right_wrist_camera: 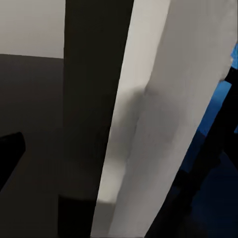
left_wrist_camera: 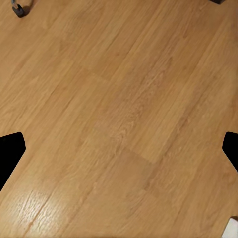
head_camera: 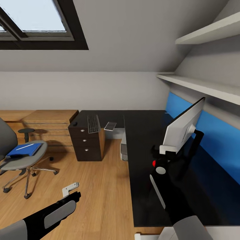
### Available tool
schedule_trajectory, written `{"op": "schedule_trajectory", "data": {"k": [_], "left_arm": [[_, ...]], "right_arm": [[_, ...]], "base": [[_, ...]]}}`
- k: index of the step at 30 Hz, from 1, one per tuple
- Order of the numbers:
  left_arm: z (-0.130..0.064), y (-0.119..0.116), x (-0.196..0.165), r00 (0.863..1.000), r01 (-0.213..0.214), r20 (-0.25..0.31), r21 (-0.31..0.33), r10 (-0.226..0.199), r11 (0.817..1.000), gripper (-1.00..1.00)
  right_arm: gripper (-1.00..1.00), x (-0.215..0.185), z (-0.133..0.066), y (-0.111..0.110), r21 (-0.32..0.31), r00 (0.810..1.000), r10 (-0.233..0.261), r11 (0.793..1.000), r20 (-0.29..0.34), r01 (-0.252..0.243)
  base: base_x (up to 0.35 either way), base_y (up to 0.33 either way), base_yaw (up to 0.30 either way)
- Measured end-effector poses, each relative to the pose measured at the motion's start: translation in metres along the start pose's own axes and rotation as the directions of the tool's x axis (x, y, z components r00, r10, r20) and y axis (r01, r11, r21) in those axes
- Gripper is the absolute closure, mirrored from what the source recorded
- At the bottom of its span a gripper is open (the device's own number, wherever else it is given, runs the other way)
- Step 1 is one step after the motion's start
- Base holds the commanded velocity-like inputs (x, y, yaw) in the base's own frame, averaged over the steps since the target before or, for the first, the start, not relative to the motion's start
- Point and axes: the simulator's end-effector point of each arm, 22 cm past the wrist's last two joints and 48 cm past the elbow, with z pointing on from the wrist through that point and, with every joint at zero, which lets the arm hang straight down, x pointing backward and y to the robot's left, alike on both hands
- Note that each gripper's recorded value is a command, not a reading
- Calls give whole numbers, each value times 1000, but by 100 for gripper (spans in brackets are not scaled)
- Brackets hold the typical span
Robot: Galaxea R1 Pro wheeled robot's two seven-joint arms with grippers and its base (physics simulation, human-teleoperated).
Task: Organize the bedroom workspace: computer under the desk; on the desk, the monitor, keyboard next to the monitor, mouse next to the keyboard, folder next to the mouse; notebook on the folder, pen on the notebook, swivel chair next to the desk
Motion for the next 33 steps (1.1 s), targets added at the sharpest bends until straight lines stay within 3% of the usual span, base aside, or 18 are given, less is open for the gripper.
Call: {"op": "schedule_trajectory", "data": {"k": [14, 33], "left_arm": [[0, 0, 0, 1000, 1, 0, 0, -1, 1000, -100], [0, 0, 0, 1000, 1, 0, 2, -1, 1000, -100]], "right_arm": [[-100, 4, 3, -22, 77, 1000, 10, 997, -15, -8], [-100, 13, 4, -23, 80, 999, 3, 997, -36, 0]], "base": [[0, 0, 0], [-103, -131, 0]]}}
